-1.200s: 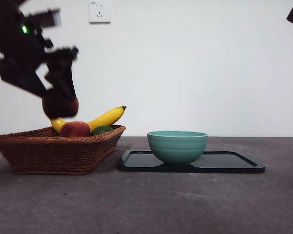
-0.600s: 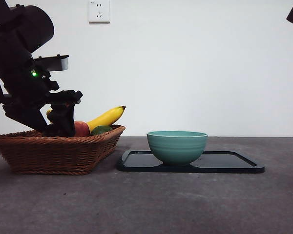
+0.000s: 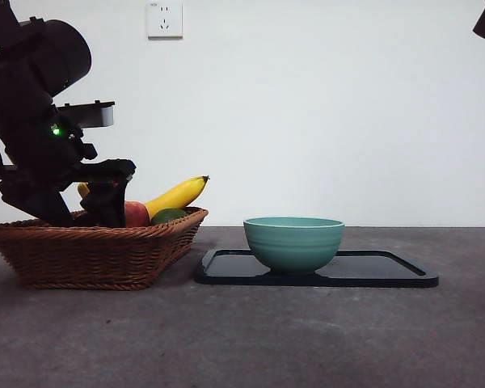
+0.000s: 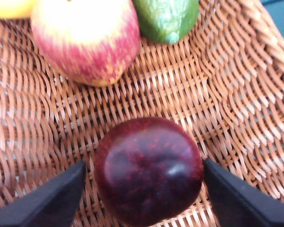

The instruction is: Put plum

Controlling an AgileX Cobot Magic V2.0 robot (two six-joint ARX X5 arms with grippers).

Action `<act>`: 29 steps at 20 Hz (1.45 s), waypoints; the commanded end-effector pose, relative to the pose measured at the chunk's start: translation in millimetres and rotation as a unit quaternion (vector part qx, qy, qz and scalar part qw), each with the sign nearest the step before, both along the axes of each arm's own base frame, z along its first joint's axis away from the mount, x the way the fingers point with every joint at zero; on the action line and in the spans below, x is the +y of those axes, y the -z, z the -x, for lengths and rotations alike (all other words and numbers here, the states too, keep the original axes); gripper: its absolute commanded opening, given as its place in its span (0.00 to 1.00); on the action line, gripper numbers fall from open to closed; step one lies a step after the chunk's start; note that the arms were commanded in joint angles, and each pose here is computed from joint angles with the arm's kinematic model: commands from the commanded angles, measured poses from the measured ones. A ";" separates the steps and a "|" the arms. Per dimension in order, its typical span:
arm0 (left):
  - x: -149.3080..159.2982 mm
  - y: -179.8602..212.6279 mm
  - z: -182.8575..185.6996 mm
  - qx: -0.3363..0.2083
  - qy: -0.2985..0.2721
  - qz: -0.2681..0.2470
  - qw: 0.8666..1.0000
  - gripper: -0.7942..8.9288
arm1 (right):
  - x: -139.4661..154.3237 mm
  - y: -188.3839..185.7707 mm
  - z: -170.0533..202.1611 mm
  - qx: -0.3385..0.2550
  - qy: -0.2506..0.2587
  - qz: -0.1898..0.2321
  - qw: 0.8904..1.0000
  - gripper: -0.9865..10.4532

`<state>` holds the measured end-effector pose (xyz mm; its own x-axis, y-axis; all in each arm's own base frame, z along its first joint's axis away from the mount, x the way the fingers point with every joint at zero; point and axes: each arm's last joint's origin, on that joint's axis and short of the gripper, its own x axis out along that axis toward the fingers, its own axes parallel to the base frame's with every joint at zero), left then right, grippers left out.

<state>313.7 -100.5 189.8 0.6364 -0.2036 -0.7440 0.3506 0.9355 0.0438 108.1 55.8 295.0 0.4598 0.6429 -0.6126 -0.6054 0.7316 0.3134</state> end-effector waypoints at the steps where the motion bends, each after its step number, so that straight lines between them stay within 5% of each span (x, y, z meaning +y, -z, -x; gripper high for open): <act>1: -2.5 3.0 -3.5 0.002 0.002 -0.001 1.000 0.51 | 1.2 -2.7 -0.9 -0.010 -0.006 0.000 1.000 0.24; 15: 8.8 -85.5 42.5 -0.102 0.006 0.051 0.993 0.53 | 1.7 -4.1 -2.1 -0.019 -0.006 -0.003 1.000 0.24; 21: 17.5 -122.1 99.8 -0.060 0.129 0.156 0.977 0.53 | 2.2 -5.9 -3.4 -0.030 -0.006 -0.008 0.999 0.24; 29: 29.5 -134.6 157.1 0.027 0.216 0.225 0.950 0.53 | 2.2 -5.9 -3.5 -0.030 -0.006 -0.008 0.999 0.24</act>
<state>155.9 -69.6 320.7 0.3888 -0.7327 -0.5586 0.6803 0.6372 -0.3623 110.6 56.8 298.0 0.4840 0.6524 -0.5832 -0.6178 0.7268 0.3003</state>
